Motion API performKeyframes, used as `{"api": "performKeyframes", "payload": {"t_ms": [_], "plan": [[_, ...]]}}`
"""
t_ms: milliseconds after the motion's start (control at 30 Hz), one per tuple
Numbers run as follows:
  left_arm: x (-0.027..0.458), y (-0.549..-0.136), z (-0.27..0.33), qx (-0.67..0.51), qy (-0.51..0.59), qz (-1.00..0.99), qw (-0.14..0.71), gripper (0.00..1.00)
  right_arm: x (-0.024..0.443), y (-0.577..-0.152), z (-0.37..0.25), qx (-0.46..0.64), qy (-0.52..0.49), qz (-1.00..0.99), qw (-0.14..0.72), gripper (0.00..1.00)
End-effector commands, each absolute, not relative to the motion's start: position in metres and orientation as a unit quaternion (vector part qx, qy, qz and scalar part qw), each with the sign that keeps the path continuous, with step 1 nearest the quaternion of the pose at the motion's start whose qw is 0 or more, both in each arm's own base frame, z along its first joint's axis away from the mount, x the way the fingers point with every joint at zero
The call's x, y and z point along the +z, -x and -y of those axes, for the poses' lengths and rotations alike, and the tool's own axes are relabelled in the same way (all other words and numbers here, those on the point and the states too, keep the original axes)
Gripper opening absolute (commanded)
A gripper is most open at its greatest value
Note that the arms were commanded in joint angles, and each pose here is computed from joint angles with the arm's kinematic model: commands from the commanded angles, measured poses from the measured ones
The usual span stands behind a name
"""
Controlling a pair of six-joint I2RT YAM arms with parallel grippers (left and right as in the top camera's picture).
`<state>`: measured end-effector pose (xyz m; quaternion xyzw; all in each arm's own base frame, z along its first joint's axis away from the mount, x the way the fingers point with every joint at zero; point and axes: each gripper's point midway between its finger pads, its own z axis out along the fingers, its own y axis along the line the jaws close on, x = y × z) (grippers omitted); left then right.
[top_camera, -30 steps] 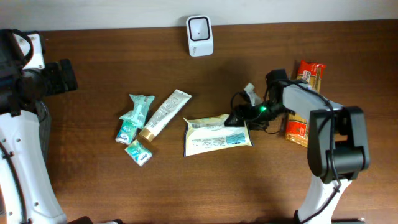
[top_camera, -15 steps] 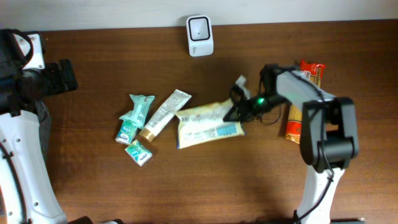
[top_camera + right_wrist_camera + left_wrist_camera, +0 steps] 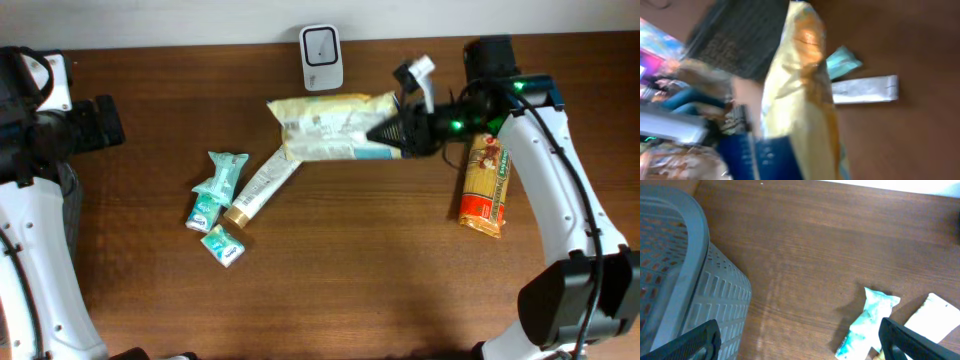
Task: Scan the item barcode
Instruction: 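Lift snack bag with right gripper and hold it before the scanner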
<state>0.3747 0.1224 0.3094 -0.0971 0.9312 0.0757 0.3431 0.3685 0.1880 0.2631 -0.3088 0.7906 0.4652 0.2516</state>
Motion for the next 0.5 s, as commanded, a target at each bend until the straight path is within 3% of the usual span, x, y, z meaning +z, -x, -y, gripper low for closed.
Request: {"api": "performKeyframes", "payload": {"t_ms": [0,200,333,467], "plan": [[0.313,-0.374,-0.124,0.077,0.103,-0.929,0.348,0.99,0.245,-0.41,-0.188,0.303,0.241,-0.878,0.284,0.04],[0.313,-0.374,-0.124,0.077,0.103,-0.929,0.348,0.99,0.266,-0.49,-0.168,-0.056,0.193,-0.865,0.459,0.04],[0.313,-0.374,-0.124,0.077,0.103,-0.929,0.348,0.99,0.278,-0.527,-0.177,-0.198,0.222,-0.801,0.519,0.04],[0.313,-0.374,-0.124,0.077,0.103,-0.929,0.348,0.99,0.266,-0.556,-0.183,-0.26,0.24,-0.767,0.535,0.04]]}}
